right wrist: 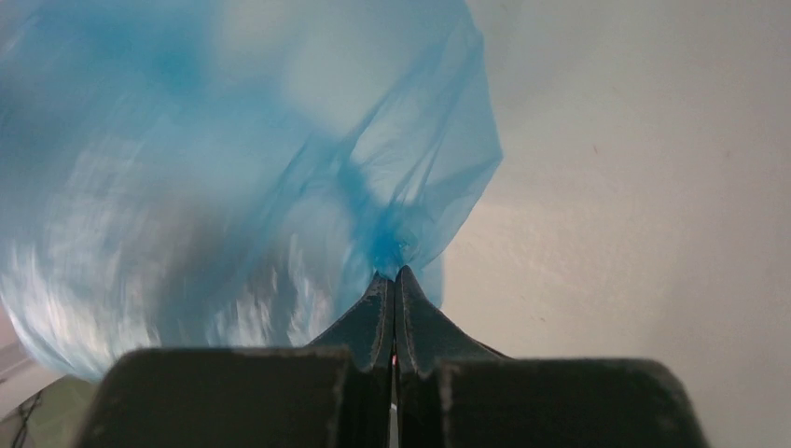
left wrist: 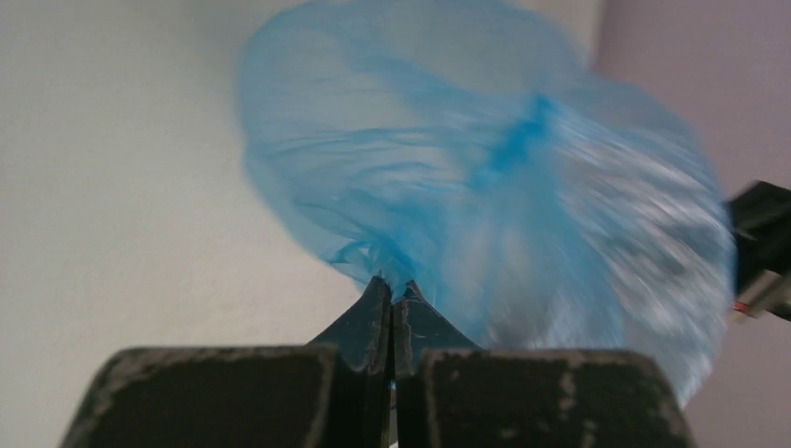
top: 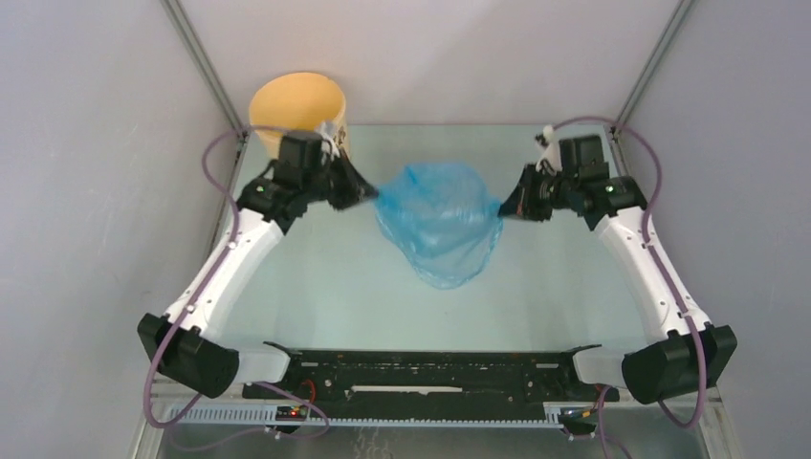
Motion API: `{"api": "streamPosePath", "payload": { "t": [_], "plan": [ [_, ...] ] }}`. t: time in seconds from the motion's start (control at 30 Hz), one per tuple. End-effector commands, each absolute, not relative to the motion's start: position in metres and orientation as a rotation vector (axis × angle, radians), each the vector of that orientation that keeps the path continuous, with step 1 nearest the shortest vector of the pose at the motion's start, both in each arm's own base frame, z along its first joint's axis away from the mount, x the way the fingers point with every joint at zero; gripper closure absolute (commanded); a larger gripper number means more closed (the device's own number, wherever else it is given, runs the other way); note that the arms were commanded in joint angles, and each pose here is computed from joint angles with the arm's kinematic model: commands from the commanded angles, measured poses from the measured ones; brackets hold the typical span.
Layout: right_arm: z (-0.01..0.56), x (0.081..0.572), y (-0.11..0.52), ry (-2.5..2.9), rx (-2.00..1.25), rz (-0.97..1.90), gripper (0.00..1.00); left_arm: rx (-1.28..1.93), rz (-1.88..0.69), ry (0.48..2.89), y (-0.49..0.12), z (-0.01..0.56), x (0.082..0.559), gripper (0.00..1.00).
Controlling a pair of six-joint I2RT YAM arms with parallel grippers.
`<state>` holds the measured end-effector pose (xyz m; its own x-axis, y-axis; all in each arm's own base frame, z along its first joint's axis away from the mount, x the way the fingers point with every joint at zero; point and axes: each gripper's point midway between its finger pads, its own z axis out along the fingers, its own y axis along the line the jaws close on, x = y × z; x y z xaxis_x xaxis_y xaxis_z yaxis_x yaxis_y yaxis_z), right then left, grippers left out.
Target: Put the trash bags into the trash bin
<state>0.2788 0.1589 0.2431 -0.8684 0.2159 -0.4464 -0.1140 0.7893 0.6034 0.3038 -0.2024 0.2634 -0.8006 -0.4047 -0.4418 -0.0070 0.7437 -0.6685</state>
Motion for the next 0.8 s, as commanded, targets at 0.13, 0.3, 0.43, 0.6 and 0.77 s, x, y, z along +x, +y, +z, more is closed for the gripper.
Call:
{"api": "streamPosePath", "payload": {
  "t": [0.13, 0.3, 0.43, 0.6, 0.77],
  "plan": [
    [0.338, 0.309, 0.159, 2.274, 0.008, 0.906, 1.0, -0.154, -0.943, 1.948, -0.195, 0.406, 0.316, 1.0],
    [0.268, 0.308, 0.16, 2.479, 0.088, 0.972, 1.0, -0.311, -0.849, 2.381, -0.19, 0.277, 0.307, 1.0],
    [0.21, 0.286, 0.158, 2.6, 0.136, 0.964, 1.0, -0.382, -0.885, 2.472, -0.188, 0.225, 0.279, 1.0],
    [0.229, 0.263, 0.169, 2.535, -0.004, 0.983, 1.0, -0.26, -0.996, 2.244, -0.189, 0.277, 0.267, 1.0],
    [0.315, 0.25, 0.187, 2.241, -0.192, 1.122, 1.0, -0.013, -1.089, 1.971, -0.196, 0.389, 0.258, 1.0]
  ]
}}
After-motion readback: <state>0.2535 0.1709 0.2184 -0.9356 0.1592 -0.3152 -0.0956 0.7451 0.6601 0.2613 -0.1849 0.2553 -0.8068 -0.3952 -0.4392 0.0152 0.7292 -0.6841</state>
